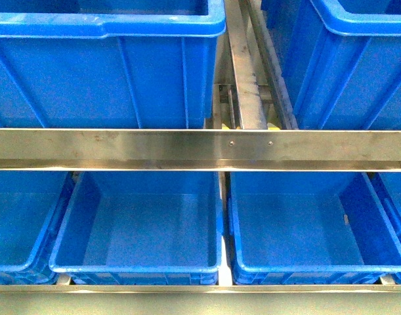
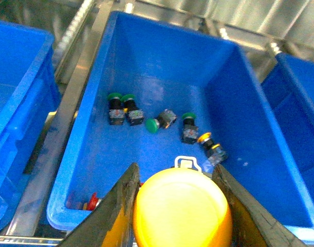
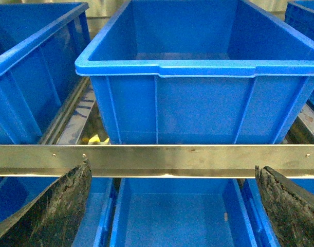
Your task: Pick red and yellow buttons and place in box
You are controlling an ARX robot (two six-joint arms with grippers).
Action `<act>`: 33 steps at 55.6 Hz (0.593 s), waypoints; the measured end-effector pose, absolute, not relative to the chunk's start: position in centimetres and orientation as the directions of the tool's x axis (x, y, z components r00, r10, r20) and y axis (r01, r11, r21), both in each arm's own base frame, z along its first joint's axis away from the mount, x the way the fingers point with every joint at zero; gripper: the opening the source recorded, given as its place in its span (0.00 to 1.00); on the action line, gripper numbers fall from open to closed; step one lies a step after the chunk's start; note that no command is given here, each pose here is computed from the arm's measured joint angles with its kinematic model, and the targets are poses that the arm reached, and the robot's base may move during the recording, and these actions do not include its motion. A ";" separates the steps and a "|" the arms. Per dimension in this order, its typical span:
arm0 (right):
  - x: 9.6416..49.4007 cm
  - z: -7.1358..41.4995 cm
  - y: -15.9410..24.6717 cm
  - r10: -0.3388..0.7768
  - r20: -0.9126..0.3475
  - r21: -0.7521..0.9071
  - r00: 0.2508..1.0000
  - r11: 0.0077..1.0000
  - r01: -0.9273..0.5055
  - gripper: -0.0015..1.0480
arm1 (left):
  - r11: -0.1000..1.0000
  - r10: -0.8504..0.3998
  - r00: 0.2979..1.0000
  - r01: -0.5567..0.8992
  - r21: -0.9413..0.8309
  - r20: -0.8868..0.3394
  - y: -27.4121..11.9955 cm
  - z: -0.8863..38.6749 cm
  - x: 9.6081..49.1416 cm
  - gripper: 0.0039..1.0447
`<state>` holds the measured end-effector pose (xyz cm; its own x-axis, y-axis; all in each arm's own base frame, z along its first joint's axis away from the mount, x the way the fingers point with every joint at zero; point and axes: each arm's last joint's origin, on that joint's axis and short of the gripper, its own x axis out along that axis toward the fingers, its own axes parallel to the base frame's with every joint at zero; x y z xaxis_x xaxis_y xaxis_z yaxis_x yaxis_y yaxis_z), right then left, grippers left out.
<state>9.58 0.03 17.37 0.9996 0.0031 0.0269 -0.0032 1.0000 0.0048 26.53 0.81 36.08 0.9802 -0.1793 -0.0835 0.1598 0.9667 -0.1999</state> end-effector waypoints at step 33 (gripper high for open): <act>9.6 17.4 0.0 0.003 0.027 0.005 1.000 1.000 -0.003 0.93 | 0.433 -0.633 0.723 0.627 -0.647 0.277 -7.5 31.6 31.7 0.32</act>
<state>9.58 0.03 17.37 0.9996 0.0027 0.0269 -0.0028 1.0000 0.0052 31.66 -7.48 31.59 0.7232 -0.6325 0.2774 0.6272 0.4331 -0.6474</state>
